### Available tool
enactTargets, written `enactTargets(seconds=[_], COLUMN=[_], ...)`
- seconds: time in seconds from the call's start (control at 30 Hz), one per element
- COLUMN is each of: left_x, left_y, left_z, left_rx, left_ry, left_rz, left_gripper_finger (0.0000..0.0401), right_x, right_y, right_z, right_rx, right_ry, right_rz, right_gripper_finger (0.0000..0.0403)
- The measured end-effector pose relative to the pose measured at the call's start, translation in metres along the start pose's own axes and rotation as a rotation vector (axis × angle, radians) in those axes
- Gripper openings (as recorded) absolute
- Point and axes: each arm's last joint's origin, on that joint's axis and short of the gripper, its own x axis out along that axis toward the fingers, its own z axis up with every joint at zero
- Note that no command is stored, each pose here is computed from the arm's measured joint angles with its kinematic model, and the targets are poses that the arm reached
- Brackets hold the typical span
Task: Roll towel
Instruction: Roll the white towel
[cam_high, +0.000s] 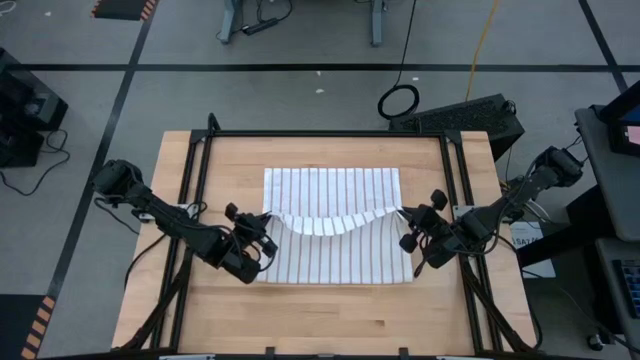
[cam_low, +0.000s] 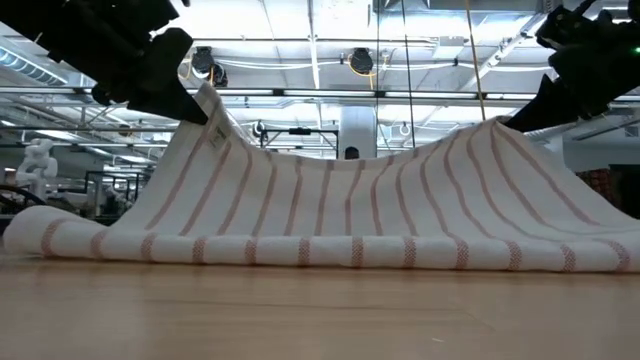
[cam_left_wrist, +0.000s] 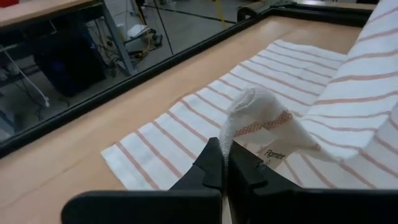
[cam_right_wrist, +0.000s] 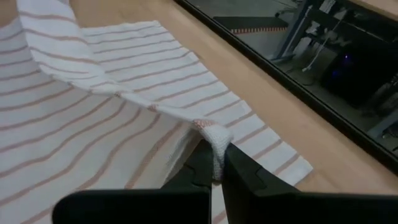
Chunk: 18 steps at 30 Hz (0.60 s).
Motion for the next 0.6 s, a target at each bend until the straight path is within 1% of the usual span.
enactTargets(seconds=[0.13, 0.3, 0.4, 0.47, 0.53, 0.6], left_x=[0.0, 0.0, 0.0, -0.001, -0.001, -0.001], left_y=[0.001, 0.004, 0.009, 0.011, 0.011, 0.01], left_z=[-0.001, -0.006, -0.01, -0.012, -0.013, -0.014], left_rx=[-0.062, -0.144, -0.16, -0.178, -0.219, -0.269], left_ry=[0.018, 0.118, 0.198, 0.238, 0.268, 0.296], left_rz=[0.0, -0.011, 0.0, 0.006, 0.009, 0.005], left_gripper_finger=[0.0002, 0.0002, 0.0002, 0.0002, 0.0002, 0.0002], right_x=[0.001, 0.004, 0.007, 0.009, 0.011, 0.011], right_y=[0.0, 0.002, 0.005, 0.007, 0.009, 0.01], right_z=[-0.002, -0.008, -0.012, -0.016, -0.019, -0.022], right_rx=[0.1, 0.177, 0.192, 0.229, 0.31, 0.436], right_ry=[0.008, 0.036, 0.054, 0.091, 0.144, 0.197], right_rz=[-0.009, -0.036, -0.053, -0.054, -0.051, -0.049], right_gripper_finger=[0.0004, 0.0004, 0.0004, 0.0004, 0.0004, 0.0004])
